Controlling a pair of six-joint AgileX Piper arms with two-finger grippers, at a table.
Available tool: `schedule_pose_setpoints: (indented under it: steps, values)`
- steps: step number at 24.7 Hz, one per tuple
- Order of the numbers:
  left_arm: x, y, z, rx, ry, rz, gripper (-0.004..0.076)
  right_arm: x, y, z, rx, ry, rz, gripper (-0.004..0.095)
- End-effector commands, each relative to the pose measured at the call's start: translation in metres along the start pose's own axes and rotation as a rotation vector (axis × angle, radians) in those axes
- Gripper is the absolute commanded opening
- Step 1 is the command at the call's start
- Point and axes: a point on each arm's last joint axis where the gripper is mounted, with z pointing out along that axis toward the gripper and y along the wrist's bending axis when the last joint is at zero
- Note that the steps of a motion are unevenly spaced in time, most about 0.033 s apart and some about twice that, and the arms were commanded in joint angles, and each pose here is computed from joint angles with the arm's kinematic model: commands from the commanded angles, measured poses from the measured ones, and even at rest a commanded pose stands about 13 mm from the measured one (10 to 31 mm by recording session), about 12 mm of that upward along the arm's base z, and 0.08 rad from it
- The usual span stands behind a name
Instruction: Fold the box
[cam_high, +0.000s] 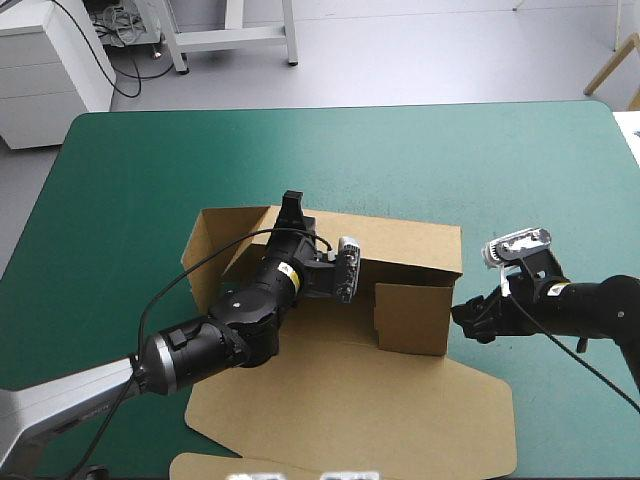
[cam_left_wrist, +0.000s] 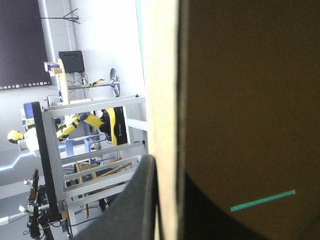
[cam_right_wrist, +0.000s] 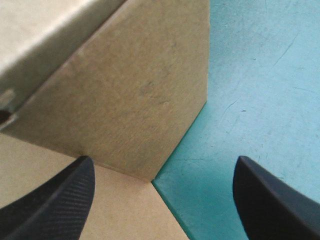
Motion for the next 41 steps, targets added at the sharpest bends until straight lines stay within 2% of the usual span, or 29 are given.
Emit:
schedule_pose_setpoints:
  steps: [1, 9, 13, 16, 23, 27, 29, 31, 34, 35, 38, 41]
  values:
    - [-0.006, -0.007, -0.003, 0.060, -0.051, -0.075, -0.0008, -0.010, 0.010, -0.009, -0.076, -0.091, 0.020, 0.0711]
    - [-0.006, -0.006, -0.003, 0.054, -0.053, -0.067, -0.0008, -0.011, 0.013, -0.009, -0.110, -0.099, -0.003, 0.0708]
    - [-0.007, -0.006, -0.003, 0.053, -0.058, -0.070, -0.0008, -0.013, 0.017, -0.007, -0.113, -0.117, -0.039, 0.0638]
    - [-0.007, -0.006, -0.003, 0.053, -0.058, -0.070, -0.0008, -0.018, 0.030, -0.003, -0.114, -0.145, -0.114, 0.0577]
    - [-0.006, -0.006, -0.003, 0.053, -0.046, -0.071, -0.0008, -0.025, 0.046, 0.005, 0.018, -0.192, -0.186, 0.0543]
    - [-0.006, -0.006, -0.003, 0.053, -0.046, -0.072, -0.0008, -0.033, 0.057, 0.005, 0.064, -0.294, -0.197, 0.0506]
    - [-0.005, -0.006, -0.002, 0.053, -0.041, -0.072, -0.0008, -0.034, 0.053, 0.005, 0.109, -0.304, -0.139, 0.0445]
    - [-0.005, -0.006, -0.002, 0.054, -0.041, -0.075, -0.0008, -0.033, 0.050, 0.005, 0.139, -0.284, -0.113, 0.0283]
    - [-0.005, -0.006, -0.002, 0.055, -0.041, -0.079, -0.0008, -0.031, 0.054, 0.006, 0.104, -0.262, -0.151, 0.0027]
    - [-0.005, -0.007, -0.003, 0.057, -0.041, -0.081, -0.0008, -0.030, 0.057, 0.006, 0.068, -0.262, -0.142, -0.0018]
    - [-0.005, -0.007, -0.003, 0.058, -0.041, -0.083, -0.0008, -0.030, 0.062, 0.006, 0.006, -0.261, -0.143, -0.0018]
    - [-0.005, -0.008, -0.003, 0.076, -0.041, -0.106, -0.0006, -0.031, 0.062, 0.006, 0.010, -0.267, -0.147, -0.0017]
